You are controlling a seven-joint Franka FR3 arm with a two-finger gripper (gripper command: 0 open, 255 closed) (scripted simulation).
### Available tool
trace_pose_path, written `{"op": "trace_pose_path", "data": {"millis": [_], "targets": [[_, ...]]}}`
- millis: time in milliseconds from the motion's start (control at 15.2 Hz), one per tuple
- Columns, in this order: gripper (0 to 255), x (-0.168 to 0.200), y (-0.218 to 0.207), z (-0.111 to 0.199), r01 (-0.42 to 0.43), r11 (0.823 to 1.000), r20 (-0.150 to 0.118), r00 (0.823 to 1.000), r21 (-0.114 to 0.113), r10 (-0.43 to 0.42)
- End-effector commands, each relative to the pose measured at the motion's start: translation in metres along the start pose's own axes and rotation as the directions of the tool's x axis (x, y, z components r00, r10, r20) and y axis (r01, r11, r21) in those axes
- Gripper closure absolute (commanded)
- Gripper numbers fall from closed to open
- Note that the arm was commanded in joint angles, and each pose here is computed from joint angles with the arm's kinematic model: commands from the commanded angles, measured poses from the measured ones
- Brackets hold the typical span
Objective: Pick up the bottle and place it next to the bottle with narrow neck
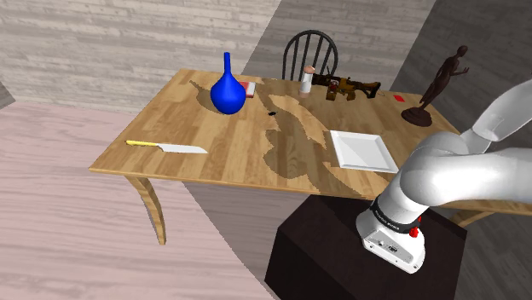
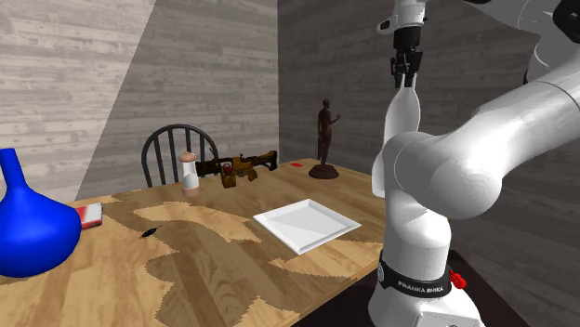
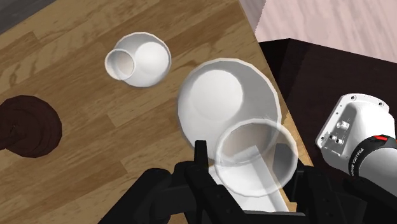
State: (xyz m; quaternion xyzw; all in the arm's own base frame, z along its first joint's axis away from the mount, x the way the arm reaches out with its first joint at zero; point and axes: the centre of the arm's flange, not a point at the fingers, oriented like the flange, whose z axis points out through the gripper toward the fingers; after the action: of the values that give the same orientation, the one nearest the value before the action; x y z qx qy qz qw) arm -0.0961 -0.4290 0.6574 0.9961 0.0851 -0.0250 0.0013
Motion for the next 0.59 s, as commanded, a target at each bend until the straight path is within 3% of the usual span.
{"op": "trace_pose_path", "data": {"millis": [0,528], "targets": [[255,0.0,0.001,0.01,0.0,1.0,0.0,1.0,-0.001,0.0],[255,0.002,0.001,0.052,0.0,1.0,0.0,1.0,-0.001,0.0]]}}
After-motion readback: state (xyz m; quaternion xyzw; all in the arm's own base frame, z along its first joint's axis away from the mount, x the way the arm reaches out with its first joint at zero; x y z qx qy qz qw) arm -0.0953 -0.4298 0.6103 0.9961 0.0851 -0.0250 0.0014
